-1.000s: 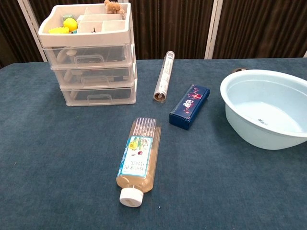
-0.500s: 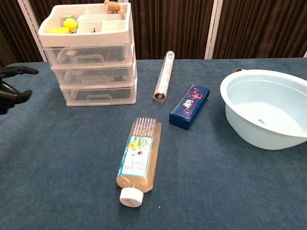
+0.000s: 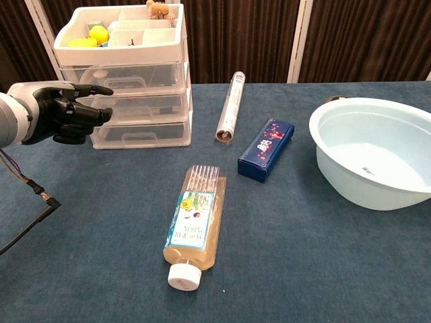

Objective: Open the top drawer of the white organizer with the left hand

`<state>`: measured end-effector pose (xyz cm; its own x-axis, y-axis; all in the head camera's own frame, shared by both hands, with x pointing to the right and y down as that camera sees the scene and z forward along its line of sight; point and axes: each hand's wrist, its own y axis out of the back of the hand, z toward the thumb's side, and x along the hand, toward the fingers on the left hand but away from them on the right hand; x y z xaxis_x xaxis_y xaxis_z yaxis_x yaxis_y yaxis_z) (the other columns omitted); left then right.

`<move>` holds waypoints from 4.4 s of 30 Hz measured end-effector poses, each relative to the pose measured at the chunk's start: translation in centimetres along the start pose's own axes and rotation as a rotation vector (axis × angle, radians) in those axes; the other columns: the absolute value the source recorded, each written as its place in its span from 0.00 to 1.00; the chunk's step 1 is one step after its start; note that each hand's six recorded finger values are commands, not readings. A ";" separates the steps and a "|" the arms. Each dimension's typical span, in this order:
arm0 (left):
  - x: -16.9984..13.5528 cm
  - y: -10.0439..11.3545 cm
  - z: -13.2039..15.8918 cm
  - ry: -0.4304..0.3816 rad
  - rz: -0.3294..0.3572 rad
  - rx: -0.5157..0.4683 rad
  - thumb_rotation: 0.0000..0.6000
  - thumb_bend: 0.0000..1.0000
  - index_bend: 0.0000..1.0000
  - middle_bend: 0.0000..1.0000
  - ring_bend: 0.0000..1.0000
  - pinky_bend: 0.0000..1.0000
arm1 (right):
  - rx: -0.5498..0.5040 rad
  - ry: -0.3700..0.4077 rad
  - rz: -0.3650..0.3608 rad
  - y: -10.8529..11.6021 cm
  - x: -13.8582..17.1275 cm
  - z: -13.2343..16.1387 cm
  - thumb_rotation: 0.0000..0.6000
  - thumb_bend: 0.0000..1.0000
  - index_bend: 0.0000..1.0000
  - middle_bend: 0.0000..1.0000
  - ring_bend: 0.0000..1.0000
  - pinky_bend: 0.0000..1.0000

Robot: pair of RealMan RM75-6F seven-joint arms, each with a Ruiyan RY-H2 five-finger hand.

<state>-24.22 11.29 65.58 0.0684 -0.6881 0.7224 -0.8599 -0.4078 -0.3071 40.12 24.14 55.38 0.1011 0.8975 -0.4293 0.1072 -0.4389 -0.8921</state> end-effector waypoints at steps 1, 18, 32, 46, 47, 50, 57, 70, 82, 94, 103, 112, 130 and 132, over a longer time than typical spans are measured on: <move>0.1 -0.1 0.0 0.004 0.001 -0.005 1.00 0.58 0.07 0.99 0.98 1.00 | -0.001 0.001 0.000 0.0 0.0 0.0 1.00 0.07 0.00 0.00 0.00 0.00; 1.5 -1.5 0.8 -0.026 0.012 -0.056 1.00 0.58 0.14 0.99 0.98 1.00 | -0.009 0.001 0.000 0.1 0.0 0.0 1.00 0.07 0.00 0.00 0.00 0.00; 2.3 -2.1 1.1 -0.030 0.018 -0.123 1.00 0.58 0.14 1.00 0.98 1.00 | -0.010 -0.002 0.002 0.0 0.0 0.0 1.00 0.07 0.00 0.00 0.00 0.00; 3.8 -2.3 1.0 -0.024 0.025 -0.153 1.00 0.58 0.17 1.00 0.98 1.00 | -0.010 -0.001 0.004 0.0 -0.1 0.0 1.00 0.07 0.00 0.00 0.00 0.00; 3.9 -2.3 1.0 -0.024 0.025 -0.154 1.00 0.58 0.19 1.00 0.98 1.00 | -0.009 0.000 0.005 0.0 0.0 0.0 1.00 0.07 0.00 0.00 0.00 0.00; 4.2 -2.5 1.3 -0.029 0.018 -0.162 1.00 0.58 0.22 1.00 0.98 1.00 | -0.008 0.000 0.005 0.0 -0.1 0.0 1.00 0.07 0.00 0.00 0.00 0.00; 4.2 -3.1 1.8 -0.044 -0.001 -0.174 1.00 0.58 0.23 1.00 0.98 1.00 | -0.008 0.001 0.005 -0.1 -0.1 0.0 1.00 0.07 0.00 0.00 0.00 0.00; 4.6 -4.0 2.0 -0.048 -0.023 -0.170 1.00 0.58 0.24 1.00 0.98 1.00 | -0.010 0.000 0.007 -0.1 -0.1 0.0 1.00 0.07 0.00 0.00 0.00 0.00; 2.9 -5.1 1.6 -0.068 -0.064 -0.154 1.00 0.58 0.24 1.00 0.98 1.00 | -0.007 0.002 0.006 -0.1 -0.1 0.1 1.00 0.07 0.00 0.00 0.00 0.00; 0.6 -4.6 1.5 -0.163 -0.072 -0.020 1.00 0.59 0.27 1.00 0.99 1.00 | -0.006 0.001 0.006 -0.1 -0.1 0.1 1.00 0.07 0.00 0.00 0.00 0.00; -1.0 -2.2 4.0 -0.341 0.035 0.356 1.00 0.62 0.26 1.00 1.00 1.00 | -0.002 0.001 0.008 -0.2 0.0 0.1 1.00 0.07 0.00 0.00 0.00 0.00; -1.0 0.5 6.2 -0.302 0.139 0.645 1.00 0.62 0.23 1.00 1.00 1.00 | 0.000 0.000 0.011 -0.2 0.0 0.1 1.00 0.07 0.00 0.00 0.00 0.00; 0.8 3.1 5.4 -0.119 0.174 0.718 1.00 0.62 0.24 1.00 1.00 1.00 | 0.000 0.000 0.013 -0.3 0.0 0.1 1.00 0.07 0.00 0.00 0.00 0.00; 1.0 3.1 5.1 -0.100 0.168 0.712 1.00 0.62 0.25 1.00 1.00 1.00 | -0.001 -0.001 0.013 -0.3 0.0 0.1 1.00 0.07 0.00 0.00 0.00 0.00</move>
<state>-24.29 6.25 62.22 0.0398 -0.8128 0.5812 -0.3287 -0.5599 -0.7606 39.98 24.27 55.60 0.1016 0.8918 -0.4408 0.1073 -0.4503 -0.8864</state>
